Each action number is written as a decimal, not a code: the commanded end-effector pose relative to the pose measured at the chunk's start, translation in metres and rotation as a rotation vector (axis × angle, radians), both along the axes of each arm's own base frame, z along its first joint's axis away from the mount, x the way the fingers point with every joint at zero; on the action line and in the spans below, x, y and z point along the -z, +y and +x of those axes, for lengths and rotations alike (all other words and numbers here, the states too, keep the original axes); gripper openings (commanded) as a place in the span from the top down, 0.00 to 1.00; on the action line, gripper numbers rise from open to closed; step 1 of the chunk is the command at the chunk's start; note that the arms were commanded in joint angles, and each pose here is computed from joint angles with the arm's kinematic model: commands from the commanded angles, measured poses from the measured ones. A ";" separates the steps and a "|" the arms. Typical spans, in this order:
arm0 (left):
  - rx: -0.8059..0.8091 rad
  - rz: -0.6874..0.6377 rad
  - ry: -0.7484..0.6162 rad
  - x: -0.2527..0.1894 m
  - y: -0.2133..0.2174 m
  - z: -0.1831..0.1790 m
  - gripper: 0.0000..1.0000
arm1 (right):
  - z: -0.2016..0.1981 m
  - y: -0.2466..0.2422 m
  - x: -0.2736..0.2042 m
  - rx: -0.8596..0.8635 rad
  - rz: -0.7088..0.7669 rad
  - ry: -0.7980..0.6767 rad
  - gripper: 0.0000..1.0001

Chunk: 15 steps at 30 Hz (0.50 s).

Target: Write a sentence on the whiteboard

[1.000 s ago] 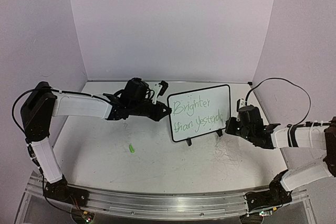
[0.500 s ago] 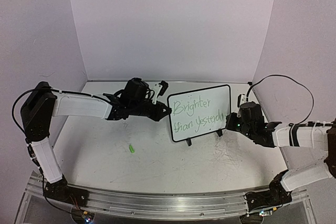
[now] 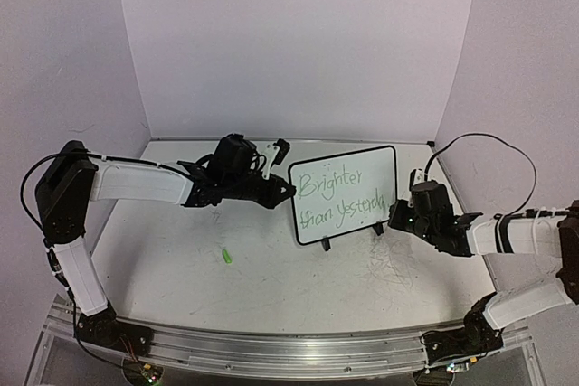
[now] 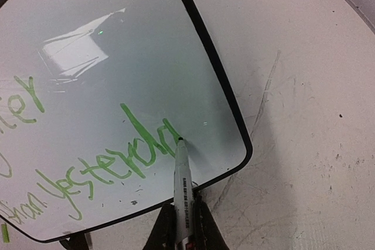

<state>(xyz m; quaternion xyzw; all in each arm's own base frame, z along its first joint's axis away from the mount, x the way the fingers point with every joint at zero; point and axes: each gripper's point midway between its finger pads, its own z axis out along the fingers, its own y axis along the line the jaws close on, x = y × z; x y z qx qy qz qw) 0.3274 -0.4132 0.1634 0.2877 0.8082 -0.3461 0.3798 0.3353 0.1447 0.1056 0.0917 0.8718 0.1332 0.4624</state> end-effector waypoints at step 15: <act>-0.038 0.000 -0.099 -0.027 0.010 0.009 1.00 | -0.007 -0.004 -0.030 -0.004 0.051 -0.062 1.00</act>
